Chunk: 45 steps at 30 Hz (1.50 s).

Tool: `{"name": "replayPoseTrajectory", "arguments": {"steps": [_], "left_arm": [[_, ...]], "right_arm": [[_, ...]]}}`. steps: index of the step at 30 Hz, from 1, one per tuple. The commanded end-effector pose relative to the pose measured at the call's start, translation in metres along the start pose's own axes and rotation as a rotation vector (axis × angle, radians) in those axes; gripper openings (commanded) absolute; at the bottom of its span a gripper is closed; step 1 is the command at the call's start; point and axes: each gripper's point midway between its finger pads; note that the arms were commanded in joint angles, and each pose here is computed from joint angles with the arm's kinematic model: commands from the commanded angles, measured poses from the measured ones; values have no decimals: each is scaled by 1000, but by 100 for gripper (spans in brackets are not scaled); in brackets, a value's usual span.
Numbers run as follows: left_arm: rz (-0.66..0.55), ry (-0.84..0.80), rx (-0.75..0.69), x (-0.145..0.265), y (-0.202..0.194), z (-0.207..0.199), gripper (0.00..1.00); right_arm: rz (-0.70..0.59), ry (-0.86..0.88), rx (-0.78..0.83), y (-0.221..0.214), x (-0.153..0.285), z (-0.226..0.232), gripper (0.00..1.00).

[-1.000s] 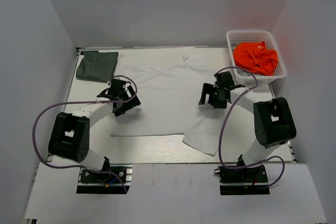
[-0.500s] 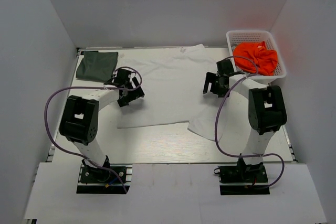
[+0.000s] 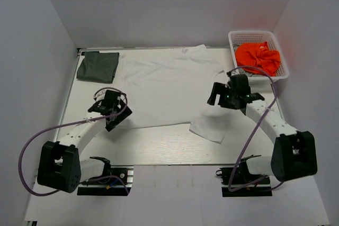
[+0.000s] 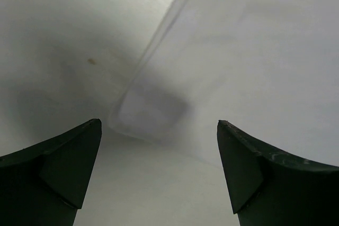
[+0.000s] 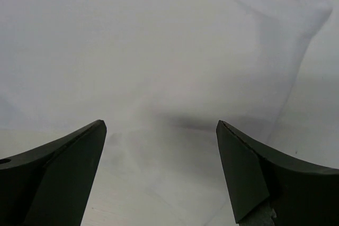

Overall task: Fold and stack the t-shirts
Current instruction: Grap the side of the flattened tshirt closest away from the robot with both arms

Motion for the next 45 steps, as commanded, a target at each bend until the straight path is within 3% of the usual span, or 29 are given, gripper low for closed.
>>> {"name": "replayPoseTrajectory", "arguments": {"steps": [1,3,7,8,10,11,15,20,23,29,32,34,39,41,42,43,45], "left_arm": [[25,78,52,-4,-18,21,100],[46,94,46,-9,-26,26,98],[90,132,49,-17,-38,32,80],[92,134,48,-19,-41,34,69],[112,150,42,-22,-47,38,59],[125,161,37,-23,-52,41,45],[135,169,34,-24,-59,46,17],[128,151,39,-23,-59,44,0],[133,145,49,-22,-62,44,0],[117,119,58,-17,-56,39,0],[104,107,42,-13,-49,36,0],[104,107,42,-12,-48,35,0],[111,112,40,-11,-47,35,0],[105,121,39,-10,-45,36,0],[96,114,42,-9,-40,33,0],[104,120,28,-8,-42,35,0],[90,100,-6,-5,-36,29,0]], "right_arm": [[34,-34,-51,-27,11,-16,90],[28,-49,-58,-39,21,-25,90],[42,-123,-78,-60,26,-50,90],[65,-136,-78,-69,28,-53,90],[84,-153,-99,-77,31,-58,90],[96,-166,-122,-82,31,-61,90],[141,-232,-161,-106,42,-74,90],[204,-243,-178,-134,63,-71,90],[239,-181,-192,-143,64,-57,90],[343,-228,-205,-176,53,-60,86],[327,-228,-206,-176,44,-57,81],[313,-237,-211,-173,40,-58,71],[287,-279,-220,-169,24,-63,68],[258,-316,-224,-163,21,-68,59],[261,-330,-222,-164,19,-70,45],[251,-335,-221,-160,19,-69,2],[235,-310,-225,-154,20,-62,0]]}}
Point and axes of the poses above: each gripper's point midway between its finger pads, its own x axis back along the fingers, its own z axis along the line the jaws close on, y = z × x, and after that the axes turned 13 degrees about -x, right-handed
